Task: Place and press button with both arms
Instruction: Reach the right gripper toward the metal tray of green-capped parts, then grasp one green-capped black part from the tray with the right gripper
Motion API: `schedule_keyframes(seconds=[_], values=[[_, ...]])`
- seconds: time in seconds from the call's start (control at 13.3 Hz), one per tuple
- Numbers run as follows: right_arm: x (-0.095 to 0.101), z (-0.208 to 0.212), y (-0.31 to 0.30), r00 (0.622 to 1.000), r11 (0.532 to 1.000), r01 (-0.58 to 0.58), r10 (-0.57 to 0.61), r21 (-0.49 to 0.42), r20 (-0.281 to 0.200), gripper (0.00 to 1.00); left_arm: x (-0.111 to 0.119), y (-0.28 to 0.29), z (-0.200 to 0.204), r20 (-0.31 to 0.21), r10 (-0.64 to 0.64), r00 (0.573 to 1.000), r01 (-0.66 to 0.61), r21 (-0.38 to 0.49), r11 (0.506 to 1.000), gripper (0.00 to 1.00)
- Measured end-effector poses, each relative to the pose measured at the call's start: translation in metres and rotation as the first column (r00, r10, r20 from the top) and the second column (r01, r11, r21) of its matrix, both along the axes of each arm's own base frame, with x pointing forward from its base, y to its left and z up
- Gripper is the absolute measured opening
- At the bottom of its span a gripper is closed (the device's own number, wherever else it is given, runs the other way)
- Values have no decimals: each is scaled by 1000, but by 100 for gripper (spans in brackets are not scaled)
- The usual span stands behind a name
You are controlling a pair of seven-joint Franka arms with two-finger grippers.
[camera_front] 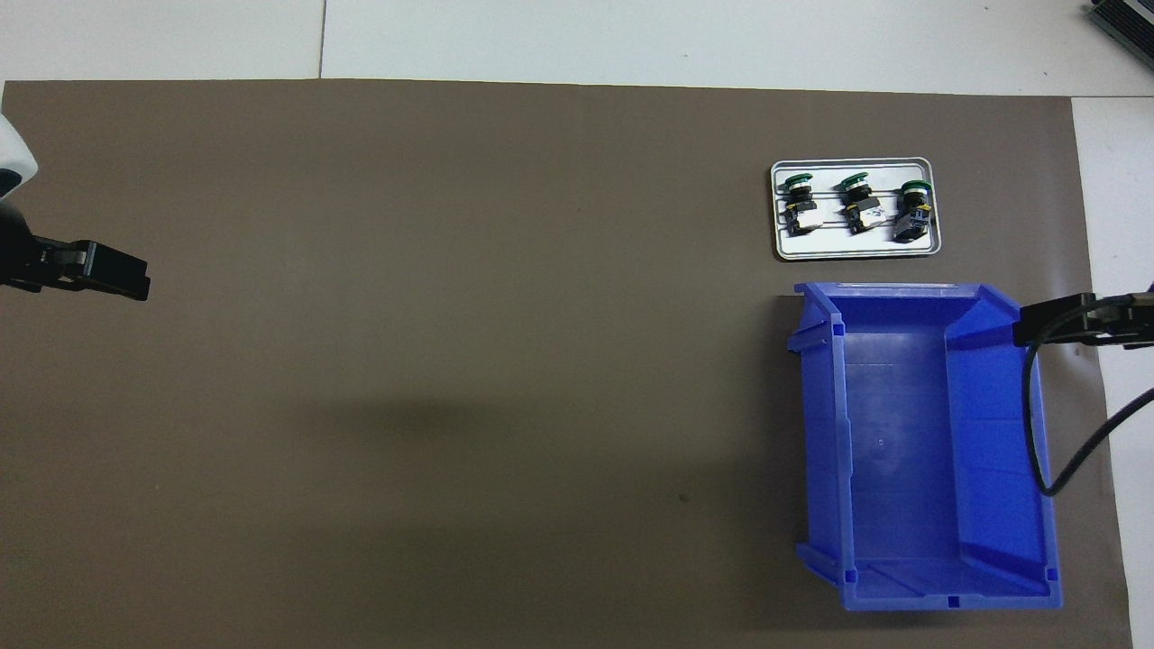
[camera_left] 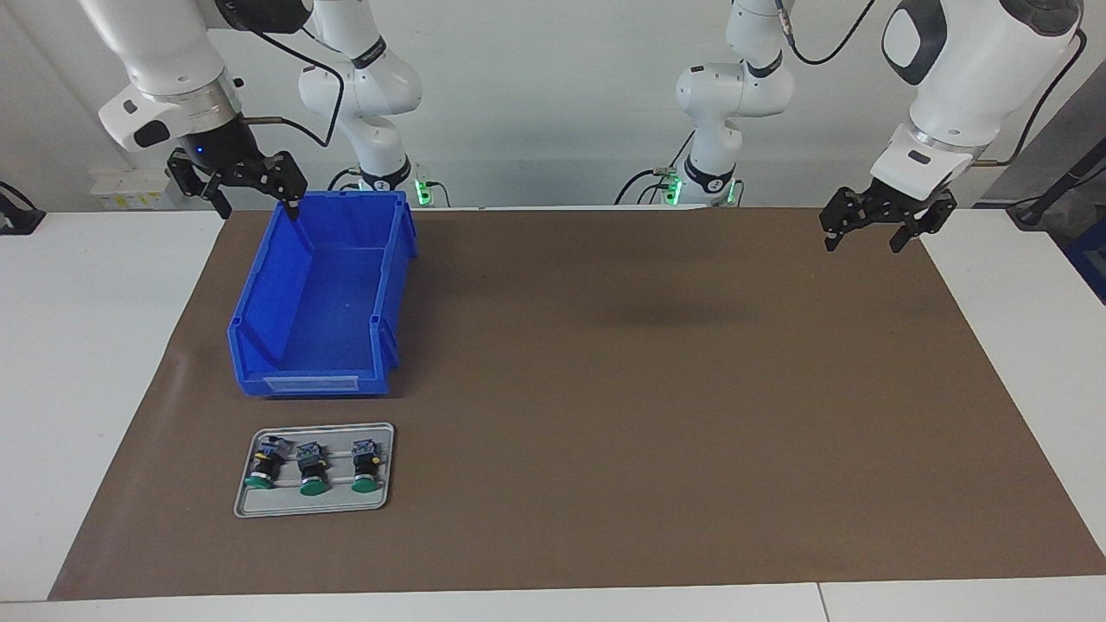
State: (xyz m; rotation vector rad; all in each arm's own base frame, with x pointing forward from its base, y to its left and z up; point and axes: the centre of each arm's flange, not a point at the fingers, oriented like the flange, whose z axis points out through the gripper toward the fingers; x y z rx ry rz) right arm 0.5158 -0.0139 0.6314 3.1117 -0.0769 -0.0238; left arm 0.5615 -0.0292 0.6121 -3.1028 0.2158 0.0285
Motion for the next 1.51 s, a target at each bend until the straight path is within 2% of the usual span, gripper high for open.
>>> schedule_keyframes(seconds=[0.53, 0.75, 0.9, 1.05, 1.21, 1.36, 1.51], values=[[0, -1, 0, 1000, 1000, 2, -2, 0, -2, 100, 0, 0, 0, 0, 0, 1000, 0, 0, 1000, 100], [11, -3, 0, 998, 1000, 3, -3, -1, 63, 100, 0, 0, 0, 0, 0, 1000, 0, 0, 1000, 100], [35, -20, 3, 994, 1000, -2, 1, 6, 113, 100, 0, 0, 0, 0, 0, 1000, 0, 0, 1000, 100], [69, -54, 6, 990, 1000, -6, 4, 12, 144, 100, 0, 0, 0, 0, 0, 1000, 0, 0, 1000, 100], [113, -99, 8, 987, 1000, -24, 22, 10, 159, 100, 0, 0, 0, 0, 0, 1000, 0, 0, 1000, 100], [157, -153, 8, 977, 997, -78, 78, -6, 197, 100, 0, 0, 0, 0, 0, 1000, 0, 0, 1000, 100], [186, -206, 8, 968, 994, -107, 109, -20, 227, 100, 0, 0, 0, 0, 0, 1000, 0, 0, 1000, 100]])
